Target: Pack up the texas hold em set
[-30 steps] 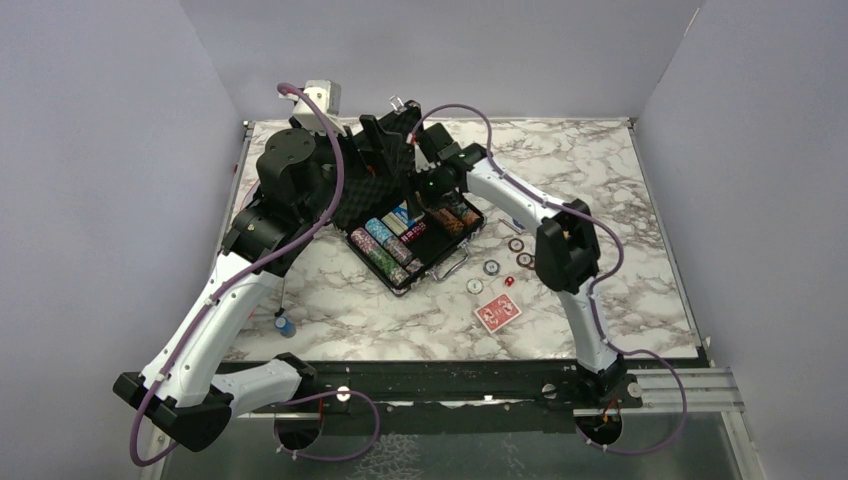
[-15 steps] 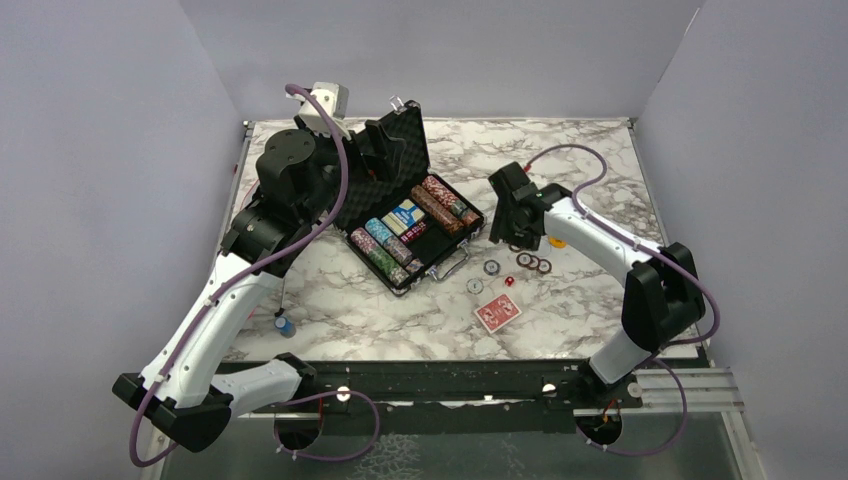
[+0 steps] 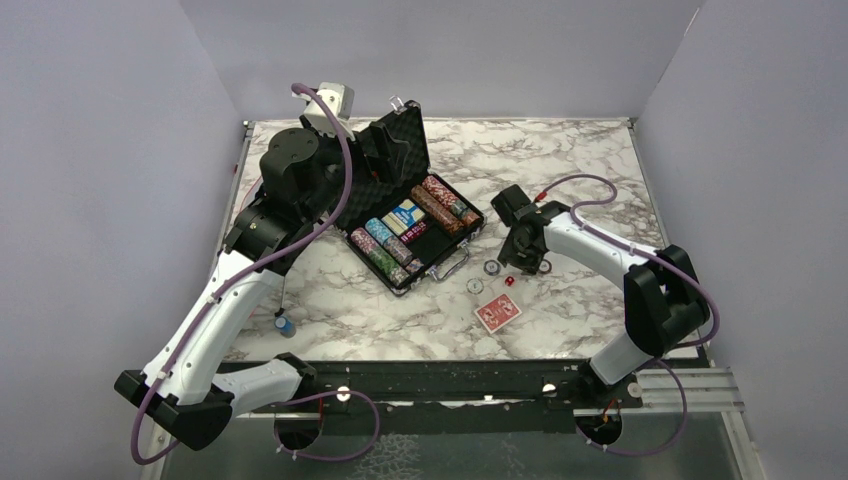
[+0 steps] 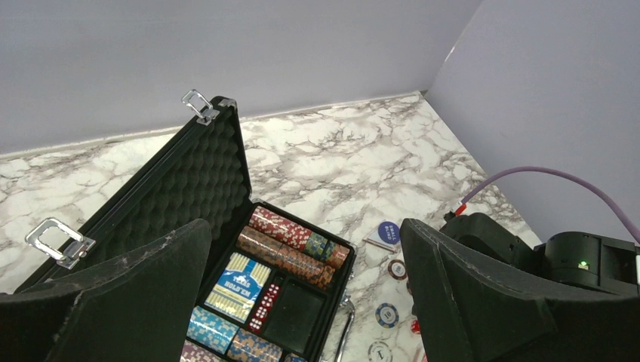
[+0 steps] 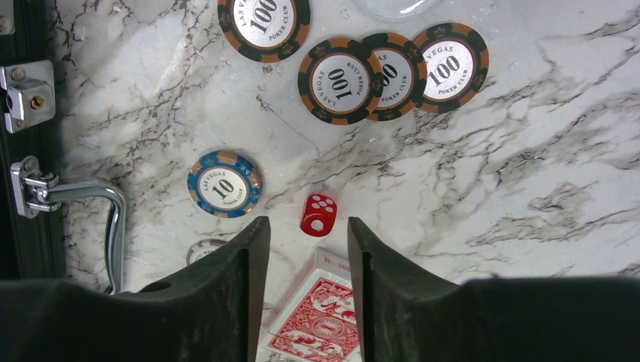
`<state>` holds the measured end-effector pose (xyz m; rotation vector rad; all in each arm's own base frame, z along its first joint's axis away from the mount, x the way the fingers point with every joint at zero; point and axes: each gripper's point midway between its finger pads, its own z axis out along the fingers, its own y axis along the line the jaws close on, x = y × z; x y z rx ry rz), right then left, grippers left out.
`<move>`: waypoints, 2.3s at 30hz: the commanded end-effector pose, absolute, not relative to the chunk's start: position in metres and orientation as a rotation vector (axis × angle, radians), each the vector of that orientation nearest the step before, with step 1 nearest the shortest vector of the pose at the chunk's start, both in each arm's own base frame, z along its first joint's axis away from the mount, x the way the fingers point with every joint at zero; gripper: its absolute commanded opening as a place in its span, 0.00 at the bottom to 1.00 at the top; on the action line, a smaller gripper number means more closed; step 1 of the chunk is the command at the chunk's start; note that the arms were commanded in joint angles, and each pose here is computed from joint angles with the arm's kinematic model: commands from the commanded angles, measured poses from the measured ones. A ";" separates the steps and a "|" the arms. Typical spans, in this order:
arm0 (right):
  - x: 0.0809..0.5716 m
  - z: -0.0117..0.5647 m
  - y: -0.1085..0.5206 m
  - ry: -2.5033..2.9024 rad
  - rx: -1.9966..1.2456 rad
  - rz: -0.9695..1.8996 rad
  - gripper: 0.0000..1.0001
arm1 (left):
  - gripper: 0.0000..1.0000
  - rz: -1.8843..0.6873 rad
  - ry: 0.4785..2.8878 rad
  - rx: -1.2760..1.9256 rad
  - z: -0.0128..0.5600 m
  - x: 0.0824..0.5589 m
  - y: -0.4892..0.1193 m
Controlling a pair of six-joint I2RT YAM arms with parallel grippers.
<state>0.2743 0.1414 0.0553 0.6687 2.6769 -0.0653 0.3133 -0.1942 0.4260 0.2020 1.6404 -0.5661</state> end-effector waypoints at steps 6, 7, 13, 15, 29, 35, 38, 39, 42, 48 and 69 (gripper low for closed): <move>0.276 0.036 0.145 2.651 0.778 -0.059 0.38 | 0.99 -0.597 1.650 0.217 0.422 0.309 -0.199; 0.274 0.035 0.145 2.659 0.778 -0.065 0.38 | 0.99 -0.596 1.651 0.216 0.421 0.309 -0.198; 0.268 0.025 0.145 2.685 0.786 -0.069 0.39 | 0.99 -0.591 1.656 0.213 0.419 0.310 -0.199; 0.266 0.023 0.146 2.693 0.784 -0.063 0.37 | 0.99 -0.588 1.658 0.214 0.418 0.311 -0.199; 0.273 0.035 0.156 2.719 0.650 0.013 0.20 | 0.99 -0.575 1.667 0.215 0.414 0.314 -0.199; 0.287 0.045 0.162 2.733 0.443 0.023 0.21 | 0.99 -0.565 1.662 0.216 0.416 0.316 -0.198; 0.288 0.037 0.167 2.771 0.328 0.040 0.22 | 0.99 -0.566 1.663 0.218 0.416 0.316 -0.199; 0.288 0.034 0.169 2.790 0.303 0.040 0.22 | 0.99 -0.565 1.665 0.217 0.416 0.316 -0.199; 0.285 0.024 0.175 2.836 0.247 0.065 0.23 | 0.99 -0.569 1.666 0.221 0.415 0.317 -0.200; 0.280 0.020 0.173 2.870 0.228 0.047 0.23 | 0.99 -0.572 1.666 0.226 0.416 0.317 -0.201; 0.277 0.028 0.170 2.882 0.165 0.028 0.30 | 0.99 -0.573 1.677 0.223 0.411 0.317 -0.201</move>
